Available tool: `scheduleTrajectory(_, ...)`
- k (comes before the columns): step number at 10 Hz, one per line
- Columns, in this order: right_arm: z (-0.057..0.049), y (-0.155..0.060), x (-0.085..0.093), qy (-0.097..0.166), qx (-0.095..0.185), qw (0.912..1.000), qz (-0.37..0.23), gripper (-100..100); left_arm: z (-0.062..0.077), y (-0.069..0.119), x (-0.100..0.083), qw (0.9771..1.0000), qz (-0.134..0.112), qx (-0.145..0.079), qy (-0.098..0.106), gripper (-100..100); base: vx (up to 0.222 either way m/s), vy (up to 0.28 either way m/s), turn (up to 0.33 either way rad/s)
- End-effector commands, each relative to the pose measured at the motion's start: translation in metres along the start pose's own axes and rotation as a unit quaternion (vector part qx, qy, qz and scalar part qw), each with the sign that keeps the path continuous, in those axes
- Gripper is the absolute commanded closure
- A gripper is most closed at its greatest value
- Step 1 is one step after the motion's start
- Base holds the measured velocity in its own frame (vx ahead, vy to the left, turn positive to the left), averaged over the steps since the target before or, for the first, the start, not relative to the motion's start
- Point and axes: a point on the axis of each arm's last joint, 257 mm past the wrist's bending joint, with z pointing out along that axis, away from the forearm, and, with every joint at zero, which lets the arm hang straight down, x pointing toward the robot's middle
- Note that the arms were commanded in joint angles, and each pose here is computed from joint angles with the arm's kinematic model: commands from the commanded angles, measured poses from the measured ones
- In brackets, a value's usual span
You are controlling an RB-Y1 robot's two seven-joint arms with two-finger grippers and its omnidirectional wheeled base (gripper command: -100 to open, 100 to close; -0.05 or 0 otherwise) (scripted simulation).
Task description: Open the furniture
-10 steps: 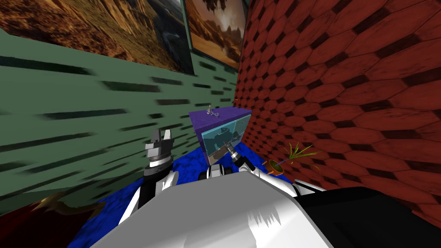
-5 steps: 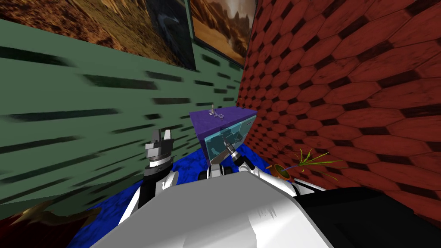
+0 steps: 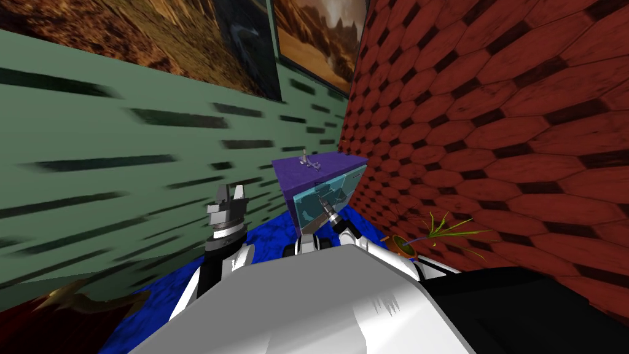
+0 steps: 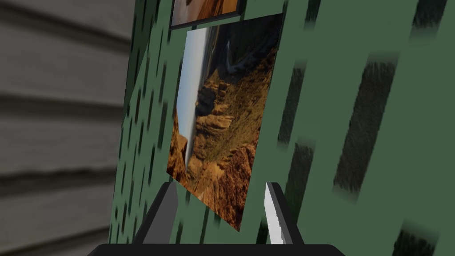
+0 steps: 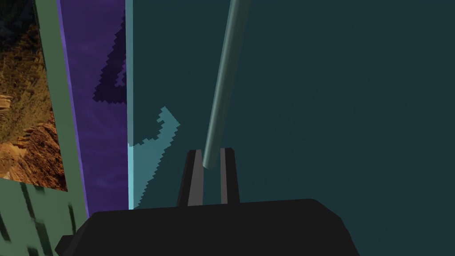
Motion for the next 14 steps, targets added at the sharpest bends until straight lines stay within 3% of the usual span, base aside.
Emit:
scheduleTrajectory(1,0.01,0.0,0.001,-0.003,-0.006,0.9997,-0.023,100,0.0,0.0,0.0,1.0,0.0,0.0,0.0,0,-0.02,-0.005,-0.013)
scheduleTrajectory(2,0.017,0.011,0.007,0.01,-0.023,0.9996,-0.012,100,0.0,0.0,0.0,1.0,0.0,0.0,0.0,0,-0.071,-0.022,0.123)
scheduleTrajectory(4,0.029,0.005,0.014,0.016,-0.02,0.9995,-0.021,100,0.0,0.0,0.0,1.0,0.0,0.0,0.0,0,-0.071,-0.023,0.044)
scheduleTrajectory(5,0.029,0.006,0.01,0.009,-0.023,0.9991,-0.035,100,0.0,0.0,0.0,1.0,0.0,0.0,0.0,0,-0.014,-0.001,-0.018)
scheduleTrajectory(6,0.035,0.017,0.016,0.02,-0.04,0.9989,-0.016,100,0.0,0.0,0.0,1.0,0.0,0.0,0.0,0,-0.067,-0.03,0.108)
scheduleTrajectory(7,0.042,0.013,0.017,0.025,-0.037,0.9989,-0.013,100,0.0,0.0,0.0,1.0,0.0,0.0,0.0,0,-0.084,-0.034,0.086)
scheduleTrajectory(9,0.045,0.012,0.02,0.018,-0.038,0.9981,-0.045,100,0.0,0.0,0.0,1.0,0.0,0.0,0.0,0,-0.035,-0.005,0.002)
scheduleTrajectory(10,0.05,0.022,0.024,0.027,-0.053,0.998,-0.023,100,0.0,0.0,0.0,1.0,0.0,0.0,0.0,0,-0.09,-0.023,0.119)
scheduleTrajectory(11,0.055,0.018,0.028,0.031,-0.05,0.998,-0.023,100,0.0,0.0,0.0,1.0,0.0,0.0,0.0,0,-0.096,-0.028,0.077)
scheduleTrajectory(13,0.058,0.016,0.03,0.025,-0.05,0.9973,-0.048,100,0.0,0.0,0.0,1.0,0.0,0.0,0.0,0,-0.026,-0.008,-0.005)
scheduleTrajectory(14,0.061,0.026,0.033,0.031,-0.062,0.9973,-0.025,100,0.0,0.0,0.0,1.0,0.0,0.0,0.0,0,-0.063,-0.03,0.121)
